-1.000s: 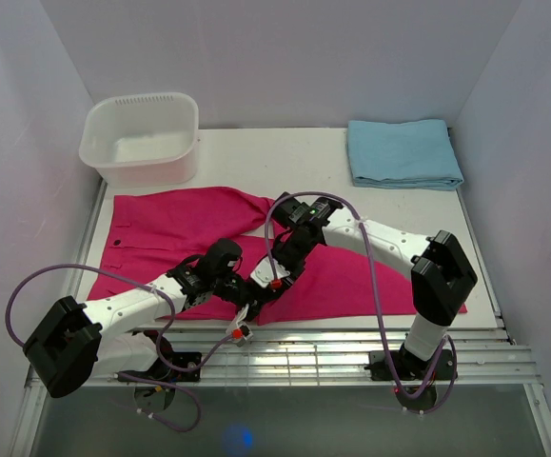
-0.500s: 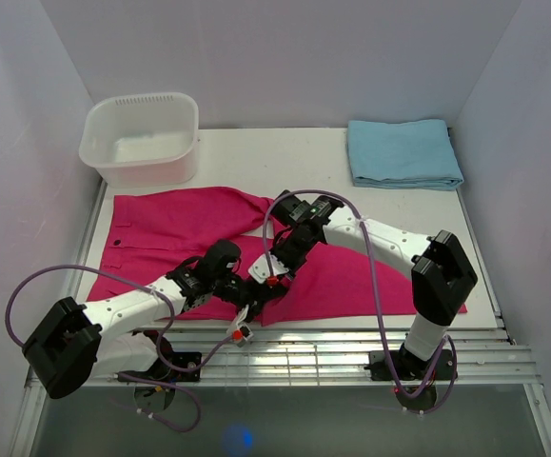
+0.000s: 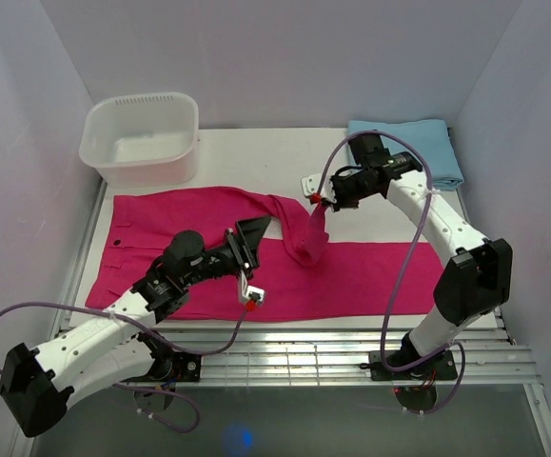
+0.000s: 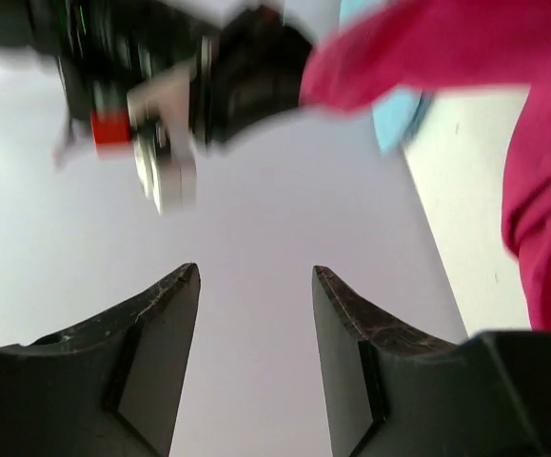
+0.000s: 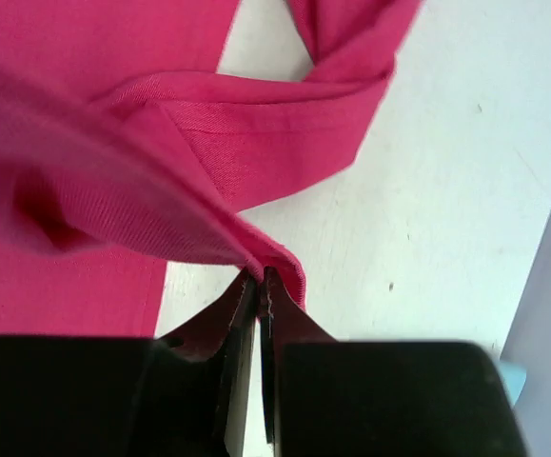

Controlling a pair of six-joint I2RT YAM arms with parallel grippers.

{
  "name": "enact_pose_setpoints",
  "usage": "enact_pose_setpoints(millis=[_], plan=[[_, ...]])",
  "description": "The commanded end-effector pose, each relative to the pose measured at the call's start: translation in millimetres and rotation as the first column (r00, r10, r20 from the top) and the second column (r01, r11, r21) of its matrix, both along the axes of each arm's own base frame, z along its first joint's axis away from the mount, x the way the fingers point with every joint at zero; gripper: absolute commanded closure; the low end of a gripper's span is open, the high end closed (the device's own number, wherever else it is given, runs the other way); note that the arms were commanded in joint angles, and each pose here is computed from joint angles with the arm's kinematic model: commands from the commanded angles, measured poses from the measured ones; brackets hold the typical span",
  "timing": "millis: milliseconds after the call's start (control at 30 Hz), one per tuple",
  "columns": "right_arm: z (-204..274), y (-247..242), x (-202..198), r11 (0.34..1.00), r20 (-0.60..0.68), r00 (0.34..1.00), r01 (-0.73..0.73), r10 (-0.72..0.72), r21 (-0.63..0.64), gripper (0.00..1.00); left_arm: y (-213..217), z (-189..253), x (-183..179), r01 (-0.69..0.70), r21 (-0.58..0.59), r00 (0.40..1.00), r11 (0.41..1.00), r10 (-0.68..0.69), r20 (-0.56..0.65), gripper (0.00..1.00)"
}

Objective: Fold and stack the trousers
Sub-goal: Flatten the trousers out

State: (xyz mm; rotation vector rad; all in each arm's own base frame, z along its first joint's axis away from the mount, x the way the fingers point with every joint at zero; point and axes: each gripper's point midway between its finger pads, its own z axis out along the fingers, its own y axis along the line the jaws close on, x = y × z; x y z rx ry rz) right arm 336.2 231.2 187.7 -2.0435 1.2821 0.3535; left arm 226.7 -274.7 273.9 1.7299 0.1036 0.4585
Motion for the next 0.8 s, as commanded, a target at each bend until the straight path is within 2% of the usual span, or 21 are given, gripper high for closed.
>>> enact_pose_setpoints(millis=[0,33,100,133,167,200,233,267,300,333,367,433,500,533,567,600,633,667,700,733,767], plan=[[33,-25,6,0.989,0.012,0.991,0.133,-0.134,0.062,0.92,55,32,42,-0.364,-0.129,0.928,0.922,0.347,-0.135,0.39],[47,-32,15,0.979,0.022,0.982,0.183,-0.186,0.089,0.92,69,33,51,-0.453,-0.164,0.875,0.876,0.403,-0.268,0.39],[65,-63,34,0.935,-0.014,0.944,0.328,-0.329,0.137,0.92,93,21,66,-0.594,-0.142,0.759,0.792,0.493,-0.424,0.40],[83,-75,44,0.911,-0.004,0.925,0.376,-0.380,0.170,0.92,119,0,75,-0.706,-0.101,0.618,0.701,0.540,-0.571,0.41],[88,-88,51,0.884,-0.024,0.900,0.431,-0.434,0.182,0.92,131,2,80,-0.753,-0.102,0.554,0.650,0.542,-0.632,0.42],[93,-115,60,0.826,-0.067,0.847,0.529,-0.527,0.197,0.92,141,-12,84,-0.795,-0.062,0.469,0.603,0.547,-0.693,0.46],[96,-128,64,0.794,-0.083,0.818,0.573,-0.569,0.206,0.92,163,-32,86,-0.843,0.016,0.345,0.537,0.564,-0.750,0.49],[100,-142,68,0.759,-0.094,0.786,0.616,-0.612,0.211,0.92,171,-44,85,-0.879,0.040,0.238,0.475,0.511,-0.826,0.51],[98,-171,73,0.696,-0.112,0.722,0.689,-0.683,0.201,0.92,178,-61,85,-0.893,0.098,0.151,0.439,0.498,-0.854,0.53],[95,-182,72,0.644,-0.157,0.672,0.739,-0.724,0.195,0.92,198,-80,82,-0.913,0.173,0.034,0.370,0.490,-0.871,0.58],[86,-193,72,0.608,-0.189,0.632,0.775,-0.752,0.171,0.92,196,-91,78,-0.901,0.208,-0.022,0.380,0.441,-0.897,0.60],[67,-216,66,0.506,-0.255,0.511,0.858,-0.821,0.092,0.92,215,-121,78,-0.907,0.305,-0.191,0.291,0.360,-0.913,0.62],[41,-236,57,0.424,-0.312,0.405,0.906,-0.859,0.010,0.92,222,-138,79,-0.892,0.370,-0.299,0.261,0.277,-0.913,0.66],[33,-240,54,0.394,-0.335,0.368,0.919,-0.867,-0.010,0.92,240,-159,84,-0.877,0.438,-0.393,0.198,0.231,-0.890,0.66],[26,-244,50,0.355,-0.368,0.318,0.934,-0.874,-0.035,0.92,250,-168,86,-0.865,0.474,-0.443,0.166,0.192,-0.876,0.69],[13,-252,44,0.322,-0.383,0.272,0.944,-0.883,-0.070,0.92,252,-168,92,-0.857,0.490,-0.474,0.160,0.128,-0.871,0.70],[8,-255,43,0.305,-0.387,0.250,0.949,-0.887,-0.085,0.92,278,-178,92,-0.841,0.533,-0.530,0.093,0.055,-0.846,0.70],[4,-261,43,0.281,-0.386,0.223,0.955,-0.895,-0.100,0.92,286,-199,92,-0.796,0.600,-0.601,0.077,0.008,-0.799,0.71],[2,-268,44,0.257,-0.373,0.203,0.961,-0.905,-0.102,0.92,291,-206,92,-0.778,0.623,-0.627,0.075,-0.031,-0.779,0.73],[-1,-272,45,0.241,-0.370,0.187,0.965,-0.910,-0.105,0.92,309,-210,94,-0.770,0.638,-0.638,0.031,-0.088,-0.765,0.73],[-2,-276,51,0.230,-0.359,0.183,0.969,-0.915,-0.094,0.92,316,-224,91,-0.739,0.674,-0.671,0.020,-0.118,-0.732,0.74]])
